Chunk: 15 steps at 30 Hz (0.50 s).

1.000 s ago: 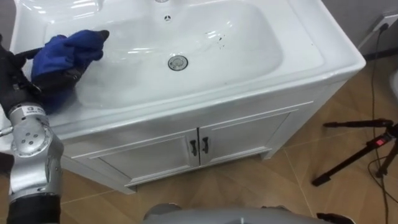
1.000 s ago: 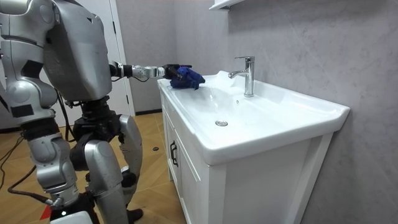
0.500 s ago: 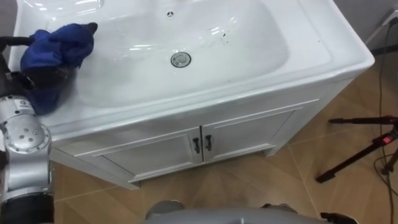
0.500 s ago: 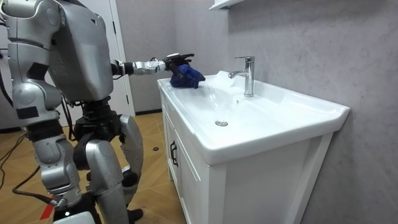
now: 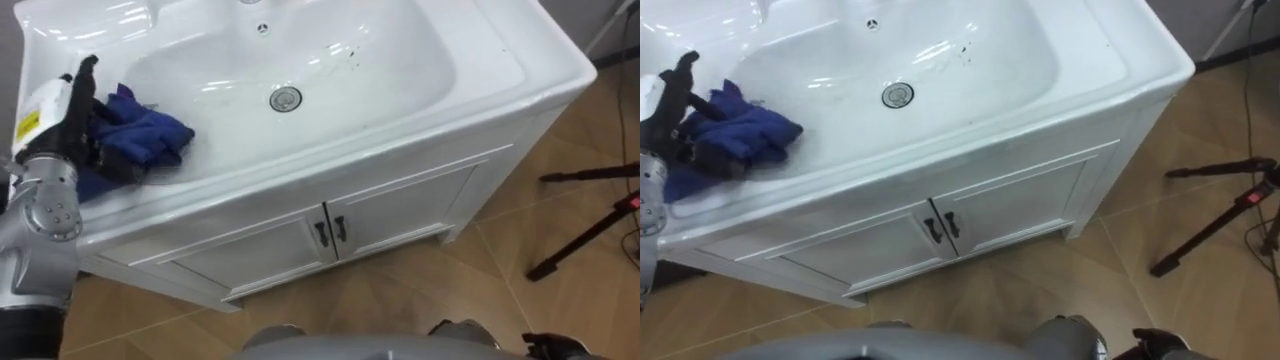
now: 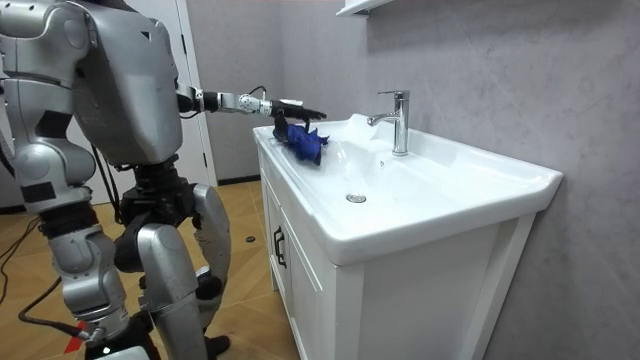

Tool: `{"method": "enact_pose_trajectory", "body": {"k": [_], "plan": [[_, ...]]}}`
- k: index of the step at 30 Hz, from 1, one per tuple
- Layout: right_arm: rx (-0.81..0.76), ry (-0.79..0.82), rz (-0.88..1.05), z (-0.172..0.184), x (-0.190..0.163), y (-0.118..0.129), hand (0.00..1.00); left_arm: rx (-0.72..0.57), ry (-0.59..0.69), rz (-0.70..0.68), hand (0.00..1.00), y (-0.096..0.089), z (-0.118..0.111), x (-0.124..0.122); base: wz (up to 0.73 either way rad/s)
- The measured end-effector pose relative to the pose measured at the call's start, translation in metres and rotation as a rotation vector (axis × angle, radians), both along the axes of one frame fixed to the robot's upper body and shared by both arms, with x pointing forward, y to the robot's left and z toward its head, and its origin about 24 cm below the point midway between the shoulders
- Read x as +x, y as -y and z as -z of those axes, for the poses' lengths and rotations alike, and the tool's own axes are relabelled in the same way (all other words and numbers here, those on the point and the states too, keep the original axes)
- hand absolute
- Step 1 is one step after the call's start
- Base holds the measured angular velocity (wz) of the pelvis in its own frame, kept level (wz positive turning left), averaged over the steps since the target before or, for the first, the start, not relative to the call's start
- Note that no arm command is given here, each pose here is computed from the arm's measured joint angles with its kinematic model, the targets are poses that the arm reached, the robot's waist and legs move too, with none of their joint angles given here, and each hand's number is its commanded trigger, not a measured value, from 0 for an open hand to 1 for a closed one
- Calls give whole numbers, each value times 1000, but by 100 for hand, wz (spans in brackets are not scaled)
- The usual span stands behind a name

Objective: Wipe basin

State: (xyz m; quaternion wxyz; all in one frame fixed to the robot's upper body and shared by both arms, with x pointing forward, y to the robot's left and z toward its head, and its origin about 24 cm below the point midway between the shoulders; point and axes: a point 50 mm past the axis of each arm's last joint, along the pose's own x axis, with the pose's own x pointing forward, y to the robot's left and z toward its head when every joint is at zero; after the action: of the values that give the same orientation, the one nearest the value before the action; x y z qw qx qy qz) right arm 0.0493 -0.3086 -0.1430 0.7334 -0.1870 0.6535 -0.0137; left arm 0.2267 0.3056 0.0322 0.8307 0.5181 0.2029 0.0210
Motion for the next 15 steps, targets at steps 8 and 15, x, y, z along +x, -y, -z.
{"method": "enact_pose_trajectory", "body": {"k": [8, 15], "plan": [[-24, 10, 3, -2, 7, 3, 0, -17, -121, 11, 0, -5, 0, 0, -3], [-39, 15, -12, -4, 13, 5, 0, 12, -167, 45, 0, -4, -6, 4, 0]]}}
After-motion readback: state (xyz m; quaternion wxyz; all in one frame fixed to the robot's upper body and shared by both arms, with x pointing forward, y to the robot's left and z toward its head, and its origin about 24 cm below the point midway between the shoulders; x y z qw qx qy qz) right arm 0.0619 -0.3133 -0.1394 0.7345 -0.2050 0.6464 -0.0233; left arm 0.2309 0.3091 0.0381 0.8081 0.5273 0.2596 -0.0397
